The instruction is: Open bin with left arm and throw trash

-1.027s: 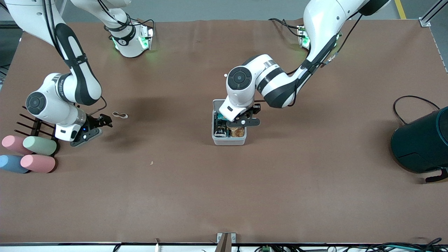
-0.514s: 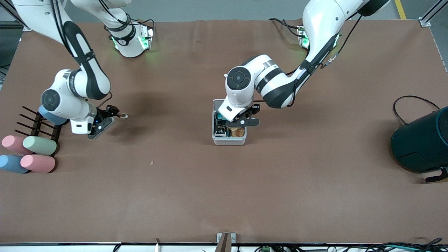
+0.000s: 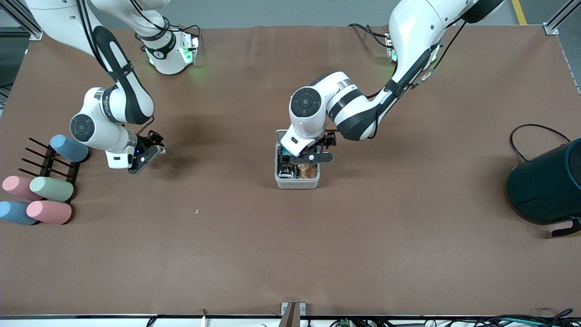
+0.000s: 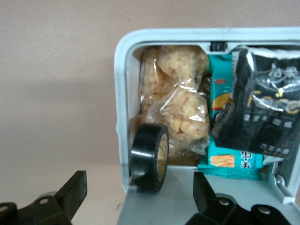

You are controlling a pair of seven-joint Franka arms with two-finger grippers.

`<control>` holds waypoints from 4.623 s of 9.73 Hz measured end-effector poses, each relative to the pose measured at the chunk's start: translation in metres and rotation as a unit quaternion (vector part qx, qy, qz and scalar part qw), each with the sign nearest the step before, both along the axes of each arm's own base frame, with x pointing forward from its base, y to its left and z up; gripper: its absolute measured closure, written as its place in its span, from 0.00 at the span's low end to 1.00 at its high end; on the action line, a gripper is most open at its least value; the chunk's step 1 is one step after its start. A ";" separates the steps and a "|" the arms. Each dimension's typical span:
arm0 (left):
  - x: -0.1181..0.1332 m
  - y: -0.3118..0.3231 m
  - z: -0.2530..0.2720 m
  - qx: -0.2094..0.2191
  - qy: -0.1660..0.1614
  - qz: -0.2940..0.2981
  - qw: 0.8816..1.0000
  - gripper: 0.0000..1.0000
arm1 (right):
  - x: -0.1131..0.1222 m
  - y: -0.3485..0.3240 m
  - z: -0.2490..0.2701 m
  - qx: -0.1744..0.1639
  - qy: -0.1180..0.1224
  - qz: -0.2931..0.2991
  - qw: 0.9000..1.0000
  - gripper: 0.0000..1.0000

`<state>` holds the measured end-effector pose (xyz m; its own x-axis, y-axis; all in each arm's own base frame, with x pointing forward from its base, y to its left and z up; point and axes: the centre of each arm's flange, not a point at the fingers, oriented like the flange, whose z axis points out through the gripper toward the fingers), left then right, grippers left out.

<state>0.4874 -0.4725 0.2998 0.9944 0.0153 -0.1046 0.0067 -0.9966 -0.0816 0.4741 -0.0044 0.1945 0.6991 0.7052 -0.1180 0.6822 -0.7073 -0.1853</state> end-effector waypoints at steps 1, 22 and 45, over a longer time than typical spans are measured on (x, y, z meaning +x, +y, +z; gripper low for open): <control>0.009 0.005 0.008 -0.005 -0.007 0.007 1.000 0.00 | -0.004 0.000 -0.008 -0.001 0.009 0.000 1.000 0.17; 0.080 0.444 0.327 -0.040 -0.077 0.013 0.996 0.00 | 0.124 0.430 0.180 0.099 0.004 -0.454 0.885 0.94; 0.086 0.448 0.325 -0.040 -0.076 0.012 0.996 0.00 | 0.137 0.173 0.383 -0.018 -0.063 -0.483 0.873 0.05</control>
